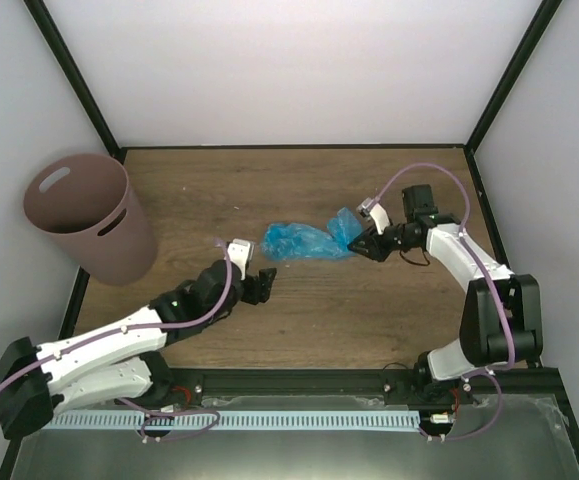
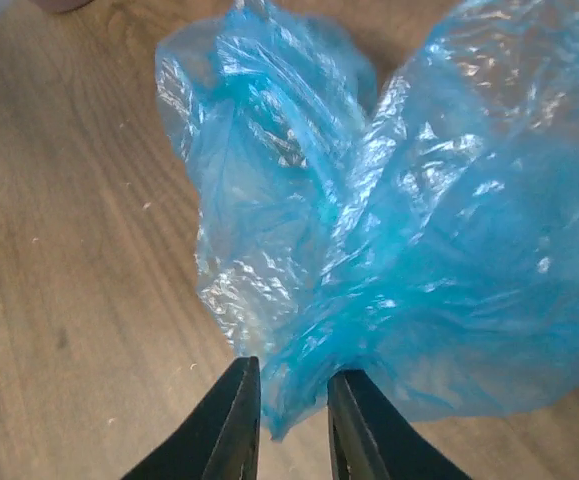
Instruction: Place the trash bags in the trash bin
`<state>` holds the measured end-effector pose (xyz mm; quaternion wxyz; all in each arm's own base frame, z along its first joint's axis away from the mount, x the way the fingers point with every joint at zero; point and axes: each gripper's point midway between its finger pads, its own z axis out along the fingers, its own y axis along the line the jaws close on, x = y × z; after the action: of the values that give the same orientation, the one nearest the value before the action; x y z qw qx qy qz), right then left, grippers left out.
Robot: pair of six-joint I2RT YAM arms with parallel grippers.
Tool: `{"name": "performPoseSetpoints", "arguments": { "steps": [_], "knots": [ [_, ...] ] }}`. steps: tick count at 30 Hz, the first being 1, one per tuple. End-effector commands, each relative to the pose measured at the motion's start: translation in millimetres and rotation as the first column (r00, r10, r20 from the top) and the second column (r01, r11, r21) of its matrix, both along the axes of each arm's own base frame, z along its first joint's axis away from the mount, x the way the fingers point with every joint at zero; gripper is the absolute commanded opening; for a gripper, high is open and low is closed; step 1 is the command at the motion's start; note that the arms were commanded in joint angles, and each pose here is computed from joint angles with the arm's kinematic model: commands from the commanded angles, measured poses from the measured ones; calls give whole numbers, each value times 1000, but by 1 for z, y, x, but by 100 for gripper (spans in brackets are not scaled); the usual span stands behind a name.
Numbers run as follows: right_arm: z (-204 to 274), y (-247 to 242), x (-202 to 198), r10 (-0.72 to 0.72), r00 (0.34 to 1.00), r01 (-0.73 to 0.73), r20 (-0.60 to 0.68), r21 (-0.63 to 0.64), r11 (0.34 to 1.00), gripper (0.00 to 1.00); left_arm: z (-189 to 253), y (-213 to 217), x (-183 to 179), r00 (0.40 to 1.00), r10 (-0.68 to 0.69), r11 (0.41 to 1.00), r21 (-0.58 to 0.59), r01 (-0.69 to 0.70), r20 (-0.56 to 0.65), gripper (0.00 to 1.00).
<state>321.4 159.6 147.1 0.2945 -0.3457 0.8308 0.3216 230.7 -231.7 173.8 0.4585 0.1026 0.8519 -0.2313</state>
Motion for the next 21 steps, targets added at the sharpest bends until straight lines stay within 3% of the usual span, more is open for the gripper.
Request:
{"name": "performPoseSetpoints", "arguments": {
  "steps": [1, 3, 5, 8, 12, 16, 21],
  "knots": [
    [8, 5, -43, 155, 988, -156, 28, 38, 987, 33, 10, -21, 11, 1000, -29, 998, -51, 29, 2, 78],
    [14, 5, -63, 217, 976, -218, 36, 28, 976, 48, 7, -28, 15, 999, -34, 998, -51, 33, -15, 78],
    [21, -1, -74, 228, 972, -227, 56, -21, 974, 56, 5, -33, 21, 999, -37, 998, -58, 35, -32, 78],
    [52, -20, -58, 126, 980, -111, 152, -105, 988, 64, 1, -43, 28, 995, -75, 993, -95, 69, -64, 72],
    [102, -40, -16, -63, 958, 100, 281, -119, 988, 84, -8, -45, 49, 992, -53, 991, -124, 39, -110, 68],
    [90, -44, 19, -182, 956, 206, 228, -85, 975, 89, -14, -55, 71, 989, -43, 991, -132, 24, -142, 77],
    [52, -47, 56, -276, 959, 282, 69, -100, 954, 91, -33, -79, 81, 977, -94, 991, -108, 74, -191, 78]
  ]
}}
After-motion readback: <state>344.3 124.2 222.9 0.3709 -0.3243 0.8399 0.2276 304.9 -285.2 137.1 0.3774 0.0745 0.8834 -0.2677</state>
